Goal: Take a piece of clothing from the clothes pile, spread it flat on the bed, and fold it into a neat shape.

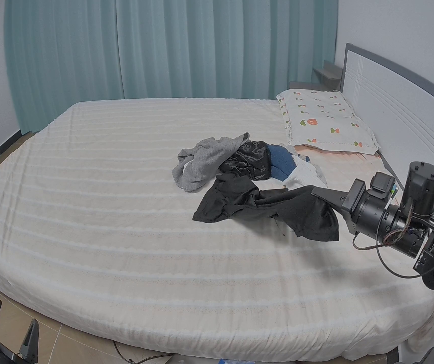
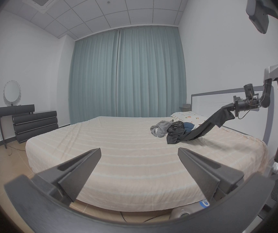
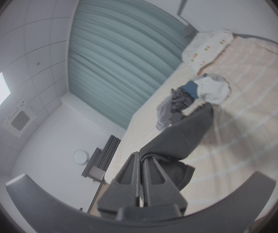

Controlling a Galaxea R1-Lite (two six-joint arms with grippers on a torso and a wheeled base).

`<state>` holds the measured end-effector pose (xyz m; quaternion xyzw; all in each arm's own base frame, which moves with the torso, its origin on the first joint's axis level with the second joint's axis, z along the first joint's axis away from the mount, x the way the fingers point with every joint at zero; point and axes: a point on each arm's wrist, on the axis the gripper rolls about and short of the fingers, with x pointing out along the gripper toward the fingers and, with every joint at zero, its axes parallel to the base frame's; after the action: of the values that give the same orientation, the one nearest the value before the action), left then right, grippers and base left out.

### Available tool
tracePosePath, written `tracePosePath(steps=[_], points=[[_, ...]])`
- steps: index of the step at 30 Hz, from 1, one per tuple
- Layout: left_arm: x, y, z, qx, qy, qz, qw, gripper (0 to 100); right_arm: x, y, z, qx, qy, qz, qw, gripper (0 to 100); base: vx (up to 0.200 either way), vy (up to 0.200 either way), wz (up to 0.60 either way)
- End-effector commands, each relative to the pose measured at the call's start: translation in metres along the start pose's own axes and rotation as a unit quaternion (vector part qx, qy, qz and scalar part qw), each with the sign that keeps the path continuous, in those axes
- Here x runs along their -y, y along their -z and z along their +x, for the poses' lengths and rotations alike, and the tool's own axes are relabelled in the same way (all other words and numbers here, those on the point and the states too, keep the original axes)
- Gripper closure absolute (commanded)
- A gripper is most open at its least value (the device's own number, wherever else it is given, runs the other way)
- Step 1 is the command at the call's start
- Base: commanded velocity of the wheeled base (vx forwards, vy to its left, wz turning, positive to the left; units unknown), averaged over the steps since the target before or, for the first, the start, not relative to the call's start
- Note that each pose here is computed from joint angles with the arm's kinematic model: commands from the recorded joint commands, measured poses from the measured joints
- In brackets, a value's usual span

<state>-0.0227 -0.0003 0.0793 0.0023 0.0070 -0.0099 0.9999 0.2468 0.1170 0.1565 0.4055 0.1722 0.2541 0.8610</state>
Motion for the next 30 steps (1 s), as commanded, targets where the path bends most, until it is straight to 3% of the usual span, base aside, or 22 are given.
tracePosePath(steps=[1,8,14,15,17,18,19,20,21,23,25,26,30], points=[[0.000,0.004,0.000,0.002,0.000,0.000,1.0000,0,-0.036,-0.009,-0.019,0.023,-0.065,-0.036,0.9969,100,0.000,0.000,0.00],[0.000,0.004,0.000,0.001,0.005,0.001,1.0000,0,-0.054,-0.016,-0.037,0.048,-0.097,-0.079,0.9910,100,0.000,0.000,0.00],[0.000,0.004,0.000,0.005,0.004,0.013,0.9999,0,-0.062,-0.021,-0.045,0.059,-0.113,-0.083,0.9883,100,0.000,0.000,0.00],[0.000,-0.003,-0.002,0.022,0.008,0.027,0.9994,0,-0.060,-0.021,-0.043,0.058,-0.110,-0.083,0.9888,100,0.000,0.000,0.00],[0.000,-0.040,-0.007,0.068,0.021,0.002,0.9975,0,-0.059,-0.021,-0.042,0.058,-0.108,-0.083,0.9890,100,0.000,0.000,0.00],[-0.001,-0.084,-0.007,0.084,0.037,-0.052,0.9944,0,-0.060,-0.021,-0.042,0.057,-0.109,-0.082,0.9890,100,0.000,0.000,0.00],[-0.001,-0.084,-0.007,0.084,0.037,-0.052,0.9944,0,-0.060,-0.021,-0.042,0.057,-0.109,-0.082,0.9890,100,0.000,0.000,0.00],[0.000,-0.102,0.006,0.051,0.046,-0.073,0.9949,0,-0.060,-0.020,-0.042,0.055,-0.111,-0.082,0.9889,100,0.000,0.000,0.00],[0.000,-0.102,0.011,0.038,0.049,-0.068,0.9957,0,-0.061,-0.020,-0.041,0.055,-0.111,-0.082,0.9888,100,0.000,0.000,0.00],[0.001,-0.096,0.025,-0.013,0.068,-0.048,0.9965,0,-0.061,-0.020,-0.042,0.054,-0.112,-0.082,0.9888,100,0.000,0.000,0.00],[0.003,-0.075,0.048,-0.111,0.084,-0.040,0.9895,0,-0.061,-0.019,-0.041,0.054,-0.111,-0.082,0.9889,100,0.000,0.000,0.00],[0.003,-0.071,0.055,-0.133,0.082,-0.041,0.9868,0,-0.060,-0.019,-0.041,0.053,-0.110,-0.082,0.9892,100,0.000,0.000,0.00],[0.002,-0.072,0.081,-0.156,0.054,-0.056,0.9846,0,-0.055,-0.018,-0.042,0.051,-0.101,-0.078,0.9905,100,0.000,0.000,0.00]])
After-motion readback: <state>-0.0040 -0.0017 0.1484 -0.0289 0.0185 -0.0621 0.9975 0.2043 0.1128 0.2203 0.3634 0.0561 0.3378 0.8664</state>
